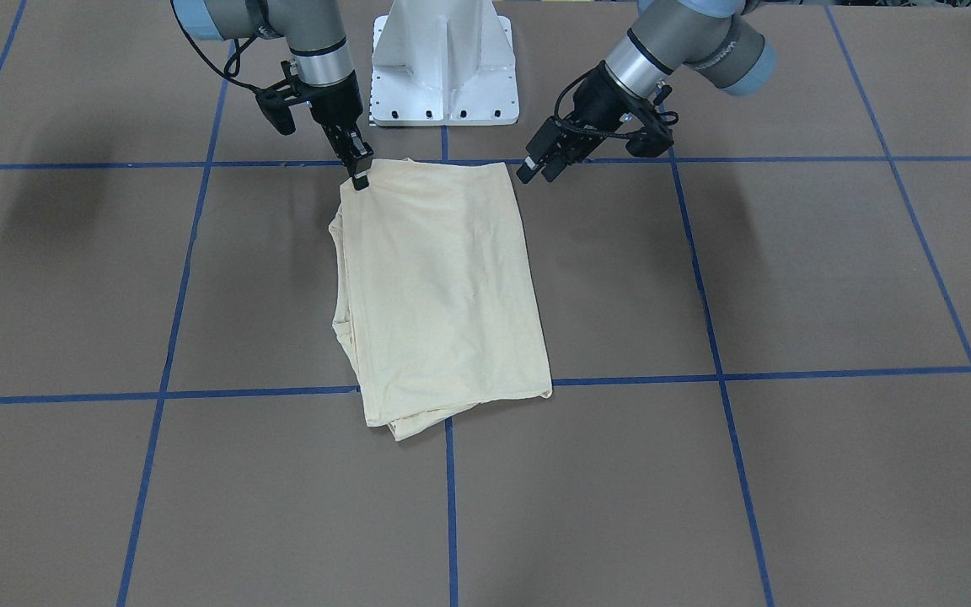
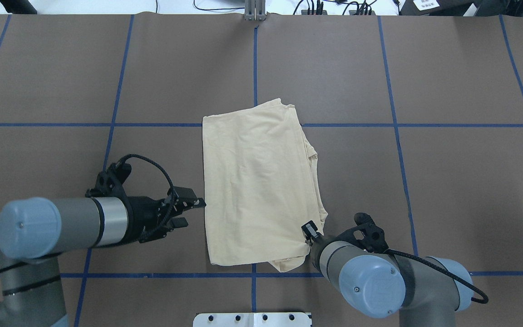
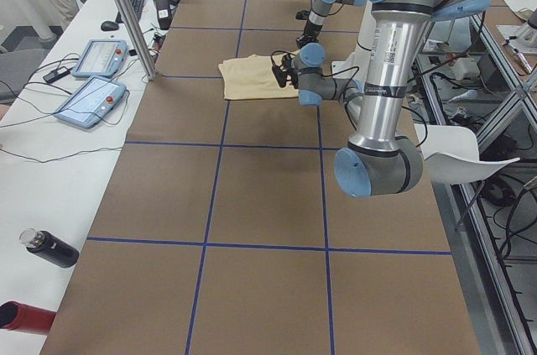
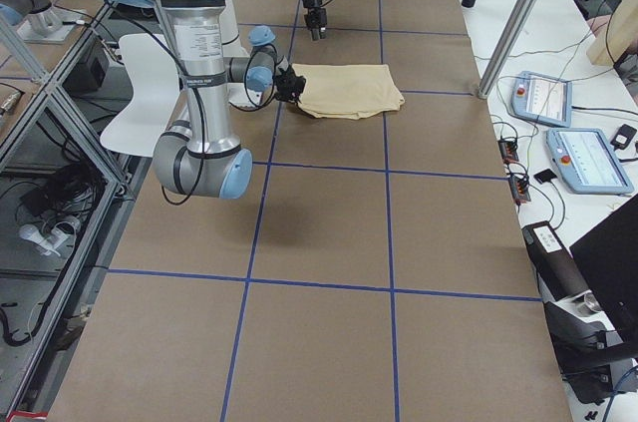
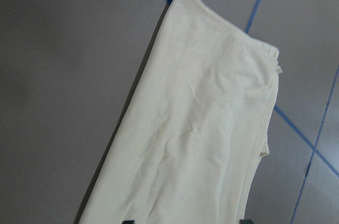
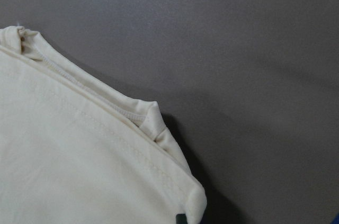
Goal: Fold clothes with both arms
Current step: 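Hold the corner with the right gripper while the left gripper moves to another corner, then grasp both near corners of the shirt with the left and right grippers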
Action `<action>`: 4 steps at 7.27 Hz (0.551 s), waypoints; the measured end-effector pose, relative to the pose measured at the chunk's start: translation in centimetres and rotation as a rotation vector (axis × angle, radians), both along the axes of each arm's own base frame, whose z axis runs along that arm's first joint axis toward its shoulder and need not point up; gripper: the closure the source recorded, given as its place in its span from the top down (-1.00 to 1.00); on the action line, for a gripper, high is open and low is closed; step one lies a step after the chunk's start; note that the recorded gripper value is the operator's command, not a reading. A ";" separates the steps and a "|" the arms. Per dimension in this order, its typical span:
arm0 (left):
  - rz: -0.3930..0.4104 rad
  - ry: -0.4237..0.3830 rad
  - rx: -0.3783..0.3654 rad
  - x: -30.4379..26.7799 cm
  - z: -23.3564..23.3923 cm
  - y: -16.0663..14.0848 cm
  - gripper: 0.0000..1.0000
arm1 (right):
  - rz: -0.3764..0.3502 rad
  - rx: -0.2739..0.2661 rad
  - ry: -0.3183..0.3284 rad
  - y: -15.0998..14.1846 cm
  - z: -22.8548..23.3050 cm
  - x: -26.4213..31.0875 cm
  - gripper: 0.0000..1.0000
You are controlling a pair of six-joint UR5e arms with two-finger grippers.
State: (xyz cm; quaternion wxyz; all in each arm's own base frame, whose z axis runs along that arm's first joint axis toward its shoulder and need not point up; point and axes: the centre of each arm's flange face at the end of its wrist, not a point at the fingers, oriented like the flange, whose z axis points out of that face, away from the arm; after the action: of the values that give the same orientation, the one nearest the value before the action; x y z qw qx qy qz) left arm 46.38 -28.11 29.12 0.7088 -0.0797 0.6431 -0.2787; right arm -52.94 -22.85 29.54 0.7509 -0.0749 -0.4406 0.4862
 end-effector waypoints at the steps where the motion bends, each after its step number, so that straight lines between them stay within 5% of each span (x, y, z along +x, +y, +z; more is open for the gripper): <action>1: 0.001 -0.023 -0.034 2.2 0.9 2.5 0.43 | 0.000 0.000 -0.001 0.0 -0.1 0.0 -1.00; 4: 0.011 -0.047 -0.081 5.7 1.9 5.4 0.36 | 0.000 0.000 -0.002 0.0 -0.1 0.0 -1.00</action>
State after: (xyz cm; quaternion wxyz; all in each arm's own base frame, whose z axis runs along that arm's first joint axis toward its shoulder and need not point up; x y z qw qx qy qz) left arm 52.07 -22.67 31.02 0.7216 -0.1053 0.6139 -0.3023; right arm -52.97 -22.84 29.43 0.7505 -0.0753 -0.4414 0.4860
